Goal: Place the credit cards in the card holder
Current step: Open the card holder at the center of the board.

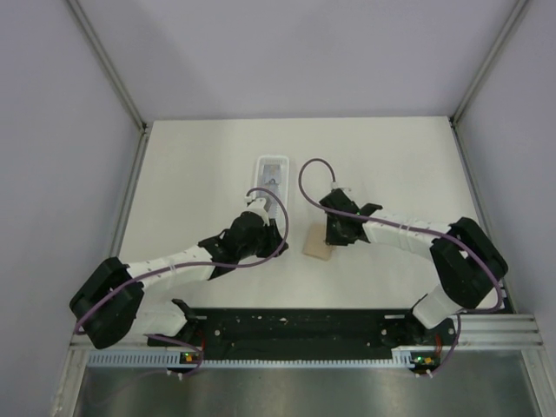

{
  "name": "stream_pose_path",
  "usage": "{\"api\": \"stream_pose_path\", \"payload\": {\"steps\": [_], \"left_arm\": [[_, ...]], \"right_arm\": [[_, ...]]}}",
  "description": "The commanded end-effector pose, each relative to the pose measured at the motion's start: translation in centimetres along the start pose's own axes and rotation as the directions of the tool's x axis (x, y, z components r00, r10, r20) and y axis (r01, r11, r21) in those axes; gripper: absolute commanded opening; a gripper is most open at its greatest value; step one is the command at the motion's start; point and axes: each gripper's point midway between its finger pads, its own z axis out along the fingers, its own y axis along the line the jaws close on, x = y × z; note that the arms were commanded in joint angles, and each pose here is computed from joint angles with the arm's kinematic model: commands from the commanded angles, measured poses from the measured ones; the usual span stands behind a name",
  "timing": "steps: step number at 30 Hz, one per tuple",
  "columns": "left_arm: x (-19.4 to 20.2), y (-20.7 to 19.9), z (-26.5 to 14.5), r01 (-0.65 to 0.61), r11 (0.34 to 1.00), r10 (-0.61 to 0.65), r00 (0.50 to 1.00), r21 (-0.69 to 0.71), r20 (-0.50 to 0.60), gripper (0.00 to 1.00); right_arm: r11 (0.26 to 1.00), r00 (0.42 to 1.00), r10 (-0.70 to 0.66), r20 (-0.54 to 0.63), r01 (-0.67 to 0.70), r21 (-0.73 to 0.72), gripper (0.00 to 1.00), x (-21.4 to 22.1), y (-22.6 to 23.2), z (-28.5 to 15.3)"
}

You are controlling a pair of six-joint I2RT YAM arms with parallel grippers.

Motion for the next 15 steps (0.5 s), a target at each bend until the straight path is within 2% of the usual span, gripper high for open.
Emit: {"api": "stream_pose_path", "payload": {"steps": [1, 7, 15], "left_arm": [[-1.1, -1.0, 0.1, -0.013, 0.999, 0.012, 0.999, 0.033, 0.034, 0.29], [-1.8, -1.6, 0.1, -0.026, 0.999, 0.024, 0.999, 0.043, 0.047, 0.3], [-1.7, -2.4, 0.4, -0.056, 0.996, 0.055, 0.998, 0.07, 0.008, 0.3]], "right_arm": [[0.995, 0.995, -0.02, 0.097, 0.029, -0.093, 0.0, -1.3, 1.1, -2.3], [0.976, 0.985, -0.027, 0.172, 0.063, -0.207, 0.0, -1.7, 1.8, -4.9], [0.944, 0.98, -0.043, 0.196, 0.104, -0.312, 0.0, -1.3, 2.8, -6.8]]}}
